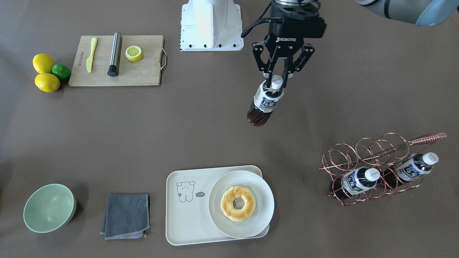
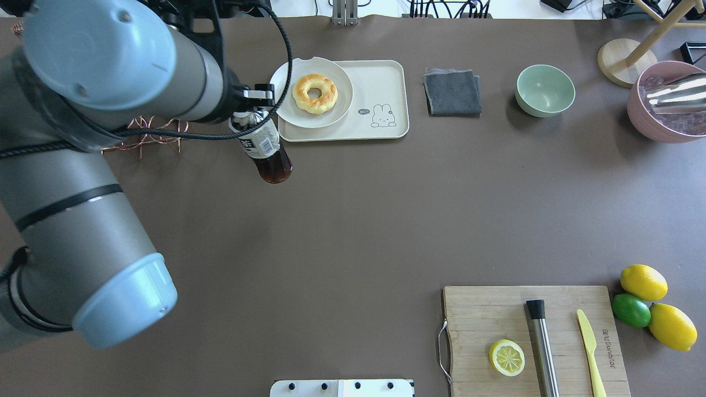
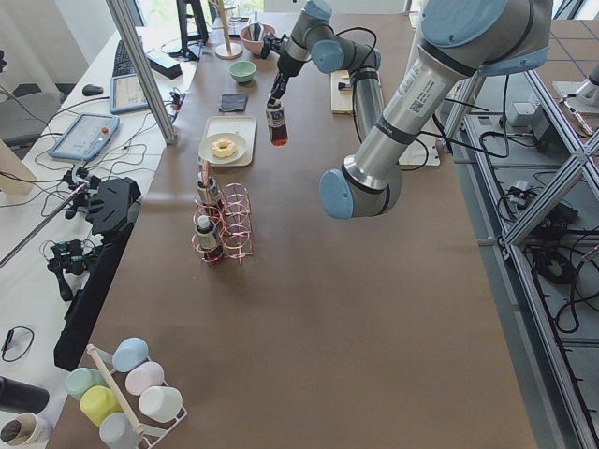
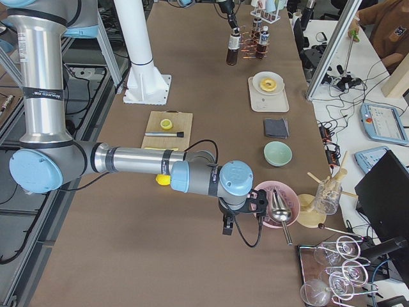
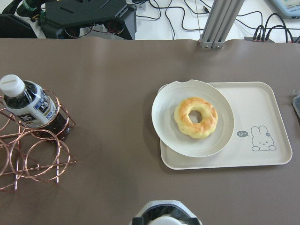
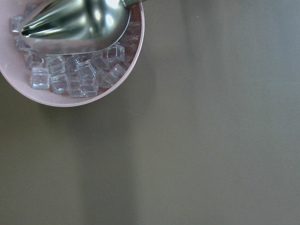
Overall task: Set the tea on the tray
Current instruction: 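Carry the bottle with the left gripper toward the tray and lower it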
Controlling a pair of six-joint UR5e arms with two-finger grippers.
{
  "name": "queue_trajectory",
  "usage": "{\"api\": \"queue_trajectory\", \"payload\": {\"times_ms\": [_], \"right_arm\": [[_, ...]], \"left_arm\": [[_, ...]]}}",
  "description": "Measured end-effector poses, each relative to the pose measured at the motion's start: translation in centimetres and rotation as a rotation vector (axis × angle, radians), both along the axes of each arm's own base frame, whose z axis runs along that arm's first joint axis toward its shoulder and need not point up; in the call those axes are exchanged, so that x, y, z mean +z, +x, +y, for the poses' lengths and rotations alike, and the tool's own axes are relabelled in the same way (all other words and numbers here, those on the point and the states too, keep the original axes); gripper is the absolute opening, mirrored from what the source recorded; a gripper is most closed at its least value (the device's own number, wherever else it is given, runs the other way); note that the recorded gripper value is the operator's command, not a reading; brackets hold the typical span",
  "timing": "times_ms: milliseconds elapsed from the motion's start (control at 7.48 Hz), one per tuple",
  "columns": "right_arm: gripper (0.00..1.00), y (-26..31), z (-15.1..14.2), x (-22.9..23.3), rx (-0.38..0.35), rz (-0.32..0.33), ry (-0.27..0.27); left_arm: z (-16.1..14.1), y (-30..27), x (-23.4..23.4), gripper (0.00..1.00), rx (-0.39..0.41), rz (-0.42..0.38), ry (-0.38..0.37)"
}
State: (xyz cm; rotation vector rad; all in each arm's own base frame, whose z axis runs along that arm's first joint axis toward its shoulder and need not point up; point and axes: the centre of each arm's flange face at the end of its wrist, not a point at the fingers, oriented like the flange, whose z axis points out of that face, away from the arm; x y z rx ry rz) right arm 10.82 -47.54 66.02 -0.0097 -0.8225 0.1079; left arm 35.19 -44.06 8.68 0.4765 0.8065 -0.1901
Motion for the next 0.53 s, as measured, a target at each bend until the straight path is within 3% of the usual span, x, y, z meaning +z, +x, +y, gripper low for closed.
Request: {"api": "queue_trajectory", "payload": {"times_ms": [534], "right_arm": [[1.0,0.0,0.1,0.3,0.0,-0.001,-0.006]], "left_arm": [[6.2,11.4,-3.1,0.0,-0.001,-0.061,0.101]]}}
